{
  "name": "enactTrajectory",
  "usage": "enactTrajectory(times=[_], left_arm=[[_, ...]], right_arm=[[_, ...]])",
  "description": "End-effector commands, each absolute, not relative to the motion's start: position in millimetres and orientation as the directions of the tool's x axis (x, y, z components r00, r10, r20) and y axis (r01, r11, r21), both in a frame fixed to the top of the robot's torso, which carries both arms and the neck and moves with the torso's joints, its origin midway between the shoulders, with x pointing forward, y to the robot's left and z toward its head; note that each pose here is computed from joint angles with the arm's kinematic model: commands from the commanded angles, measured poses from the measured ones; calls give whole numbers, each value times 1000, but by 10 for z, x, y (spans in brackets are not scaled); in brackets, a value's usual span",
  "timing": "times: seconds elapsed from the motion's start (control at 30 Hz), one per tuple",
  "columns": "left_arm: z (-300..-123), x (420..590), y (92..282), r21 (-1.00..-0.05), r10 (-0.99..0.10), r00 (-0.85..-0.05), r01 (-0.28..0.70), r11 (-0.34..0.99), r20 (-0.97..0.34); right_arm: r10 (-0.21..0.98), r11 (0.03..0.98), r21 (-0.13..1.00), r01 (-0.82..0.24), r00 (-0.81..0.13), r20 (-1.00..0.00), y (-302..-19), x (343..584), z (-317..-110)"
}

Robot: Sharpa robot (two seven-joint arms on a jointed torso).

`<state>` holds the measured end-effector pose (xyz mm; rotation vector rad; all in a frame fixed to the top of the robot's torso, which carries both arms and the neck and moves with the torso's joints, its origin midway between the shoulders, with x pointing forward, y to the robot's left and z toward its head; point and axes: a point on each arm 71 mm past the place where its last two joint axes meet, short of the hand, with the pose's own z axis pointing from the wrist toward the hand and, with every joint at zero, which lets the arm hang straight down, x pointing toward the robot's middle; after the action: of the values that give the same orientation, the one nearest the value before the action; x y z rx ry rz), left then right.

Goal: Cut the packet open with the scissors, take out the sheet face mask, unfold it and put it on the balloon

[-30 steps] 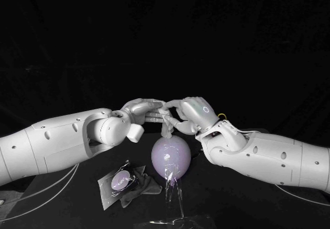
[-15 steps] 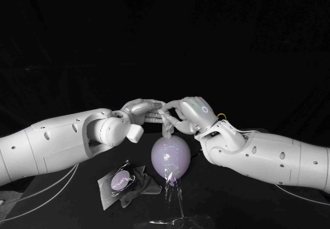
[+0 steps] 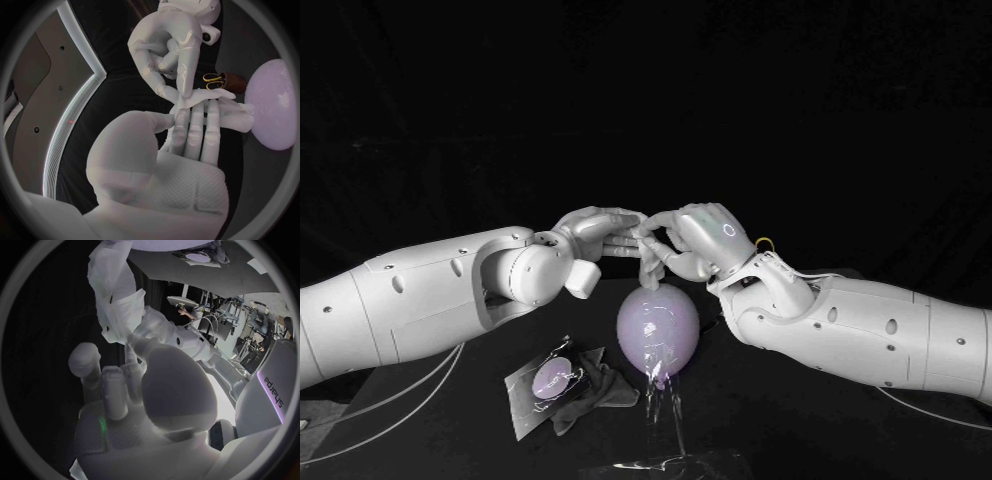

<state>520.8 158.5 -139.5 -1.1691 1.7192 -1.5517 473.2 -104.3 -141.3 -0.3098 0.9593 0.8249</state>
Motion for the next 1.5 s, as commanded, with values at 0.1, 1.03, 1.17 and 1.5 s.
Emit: enactTrajectory(times=[0.1,1.03,1.17,1.5], left_arm=[[-1376,5217,1581,-971,-864,-480,-234,-42,153],[-1376,5238,1547,-972,-864,-480,-230,-44,153],[-1376,5237,1543,-972,-862,-482,-231,-45,154],[-1373,5237,1537,-972,-859,-486,-231,-51,161]], right_arm=[[523,645,104,-757,337,-783,-1036,4675,-1367],[506,603,201,-772,174,-845,-642,4551,-1443],[503,593,215,-776,149,-851,-593,4542,-1466],[512,543,274,-793,55,-857,-512,4504,-1521]])
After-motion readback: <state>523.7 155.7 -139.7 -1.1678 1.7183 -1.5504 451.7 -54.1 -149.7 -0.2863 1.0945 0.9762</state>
